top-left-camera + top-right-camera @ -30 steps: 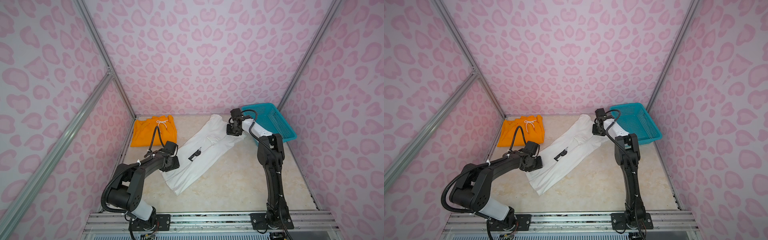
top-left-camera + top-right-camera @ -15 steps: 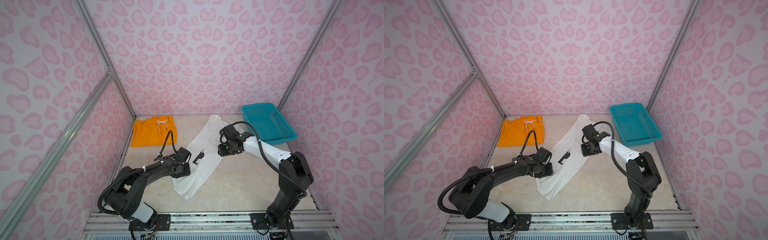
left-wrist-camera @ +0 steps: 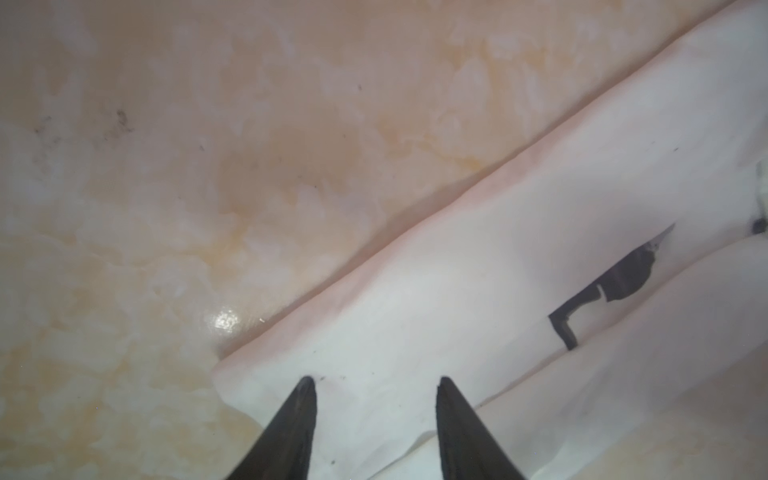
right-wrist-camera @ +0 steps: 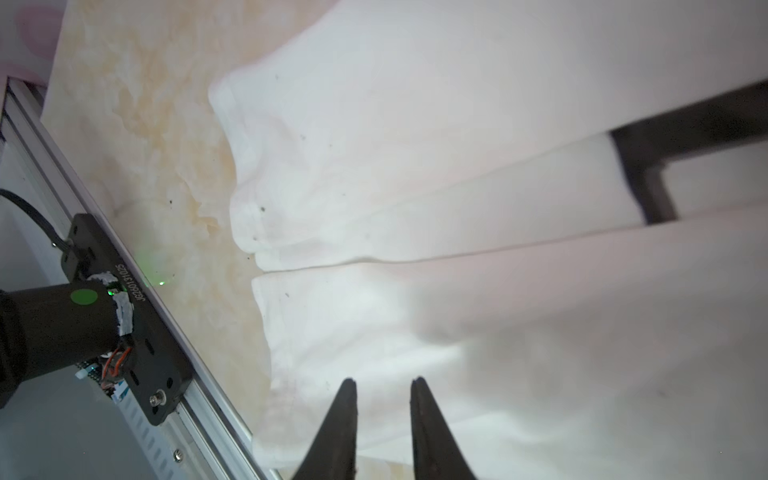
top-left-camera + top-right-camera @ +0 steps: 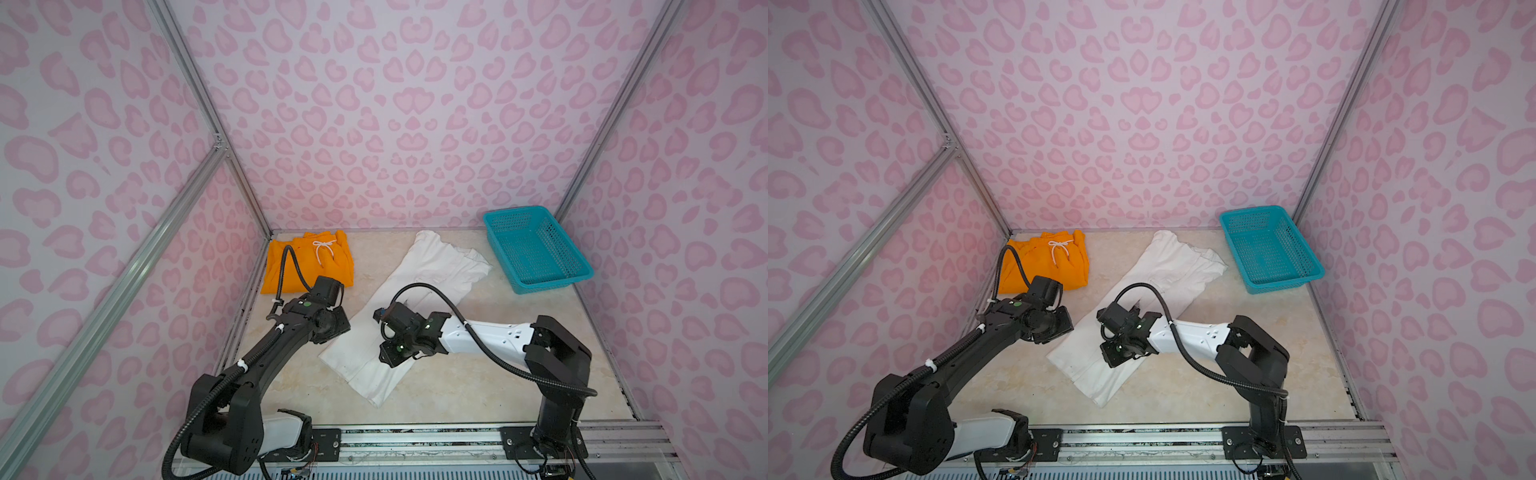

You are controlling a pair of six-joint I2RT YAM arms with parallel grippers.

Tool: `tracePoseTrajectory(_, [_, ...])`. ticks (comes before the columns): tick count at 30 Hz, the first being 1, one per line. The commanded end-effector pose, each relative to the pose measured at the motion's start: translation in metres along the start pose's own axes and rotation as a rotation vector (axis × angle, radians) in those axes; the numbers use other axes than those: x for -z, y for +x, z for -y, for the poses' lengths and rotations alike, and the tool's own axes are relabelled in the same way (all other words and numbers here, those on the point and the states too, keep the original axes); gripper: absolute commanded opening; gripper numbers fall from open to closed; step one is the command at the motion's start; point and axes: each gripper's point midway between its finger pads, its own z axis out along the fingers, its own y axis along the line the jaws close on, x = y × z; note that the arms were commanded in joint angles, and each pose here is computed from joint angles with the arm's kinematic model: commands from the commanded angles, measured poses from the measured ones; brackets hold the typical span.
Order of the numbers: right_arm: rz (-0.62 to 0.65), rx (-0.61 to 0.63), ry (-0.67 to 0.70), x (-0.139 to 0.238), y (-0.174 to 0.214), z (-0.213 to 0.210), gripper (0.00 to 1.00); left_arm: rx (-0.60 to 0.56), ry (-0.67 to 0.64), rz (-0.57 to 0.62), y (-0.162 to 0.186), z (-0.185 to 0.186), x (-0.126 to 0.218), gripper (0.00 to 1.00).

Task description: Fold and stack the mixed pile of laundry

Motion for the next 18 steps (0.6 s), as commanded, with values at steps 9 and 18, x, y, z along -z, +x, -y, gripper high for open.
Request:
tracePoseTrajectory(9, [-0.239,-0.042,0.165,-0.029,0.084,0.044,0.20,-0.001,-0.014,0.038,-0.026,-0.030,0.033,0.50])
tracePoseTrajectory(18, [-0.264,-0.296,0.260,0.021,0.161,0.109,0.20,-0.148,0.095,-0.032,0.000,-0.011,0.036,0.59])
